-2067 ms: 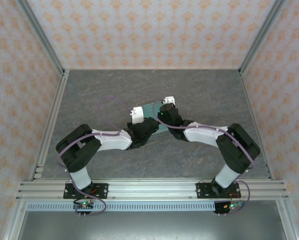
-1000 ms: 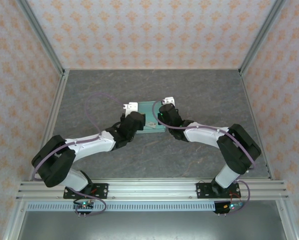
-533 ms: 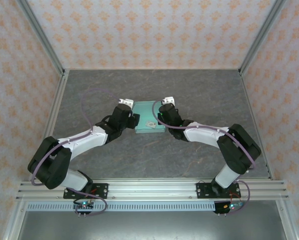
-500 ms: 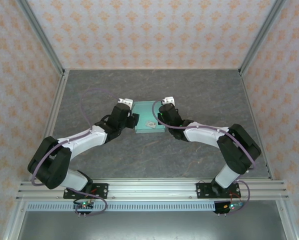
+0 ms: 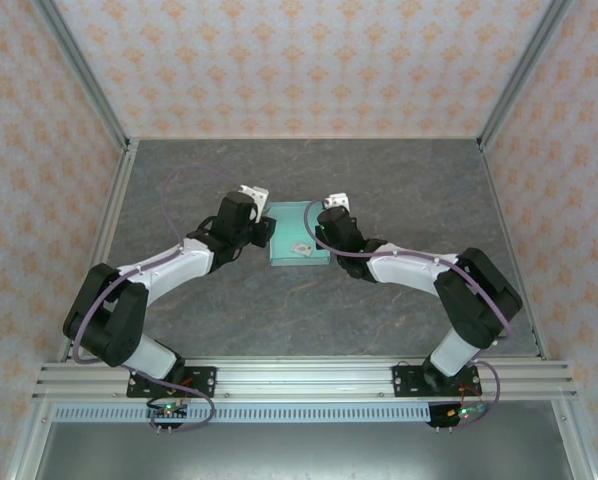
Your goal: Fold the paper box
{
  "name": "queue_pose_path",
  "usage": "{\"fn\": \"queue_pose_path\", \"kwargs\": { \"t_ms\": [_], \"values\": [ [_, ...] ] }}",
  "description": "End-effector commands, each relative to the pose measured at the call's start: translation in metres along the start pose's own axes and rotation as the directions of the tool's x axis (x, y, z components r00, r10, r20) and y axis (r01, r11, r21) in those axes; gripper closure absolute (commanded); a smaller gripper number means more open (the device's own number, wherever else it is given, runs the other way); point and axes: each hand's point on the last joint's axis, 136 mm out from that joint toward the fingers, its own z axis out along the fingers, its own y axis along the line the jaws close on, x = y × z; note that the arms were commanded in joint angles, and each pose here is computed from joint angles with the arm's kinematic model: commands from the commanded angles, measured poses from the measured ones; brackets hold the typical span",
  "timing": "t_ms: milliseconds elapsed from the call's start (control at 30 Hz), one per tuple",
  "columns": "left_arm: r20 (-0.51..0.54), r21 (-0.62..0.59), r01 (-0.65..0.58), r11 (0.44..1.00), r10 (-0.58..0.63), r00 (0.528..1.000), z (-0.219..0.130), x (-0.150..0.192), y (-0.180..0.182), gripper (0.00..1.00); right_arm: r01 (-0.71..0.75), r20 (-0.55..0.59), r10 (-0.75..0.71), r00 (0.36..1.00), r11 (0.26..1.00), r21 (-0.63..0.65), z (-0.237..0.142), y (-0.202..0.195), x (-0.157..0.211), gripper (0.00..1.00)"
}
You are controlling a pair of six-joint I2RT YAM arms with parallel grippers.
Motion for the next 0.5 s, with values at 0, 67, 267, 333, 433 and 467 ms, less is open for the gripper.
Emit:
{"fn": "queue_pose_path", "kwargs": {
  "t_ms": [0,67,267,333,433,467],
  "values": [
    [0.0,0.016,-0.017,1.0,0.017,1.0,0.003,-0.0067,-0.0024,0.69,0.009,-0.028,-0.009,1.0,1.0,-0.003,-0.0035,0.0024,0.0022,1.0],
    [-0.002,0.012,-0.016,1.0,0.016,1.0,0.0048,-0.0066,-0.0018,0.73,0.01,-0.031,-0.01,0.999,1.0,-0.006,-0.0032,0.0032,0.0026,1.0],
    [-0.003,0.028,-0.009,1.0,0.01,1.0,0.0094,-0.0075,-0.0049,0.8,0.01,-0.036,-0.01,0.999,1.0,-0.007,-0.0023,0.0038,0.0031,1.0],
    [-0.004,0.033,-0.008,0.999,0.008,1.0,0.01,-0.0076,-0.006,0.83,0.012,-0.037,-0.012,0.999,1.0,-0.005,-0.0024,0.0034,0.0032,1.0],
    [-0.002,0.033,-0.004,0.999,0.004,1.0,0.0105,-0.0087,-0.0059,0.88,0.012,-0.037,-0.012,0.999,1.0,-0.003,-0.0024,0.0032,0.003,1.0],
    [0.0,0.035,-0.005,0.999,0.005,1.0,0.0105,-0.0091,-0.0066,0.89,0.012,-0.037,-0.012,0.999,1.0,-0.003,-0.0025,0.0033,0.0025,1.0]
  ]
}}
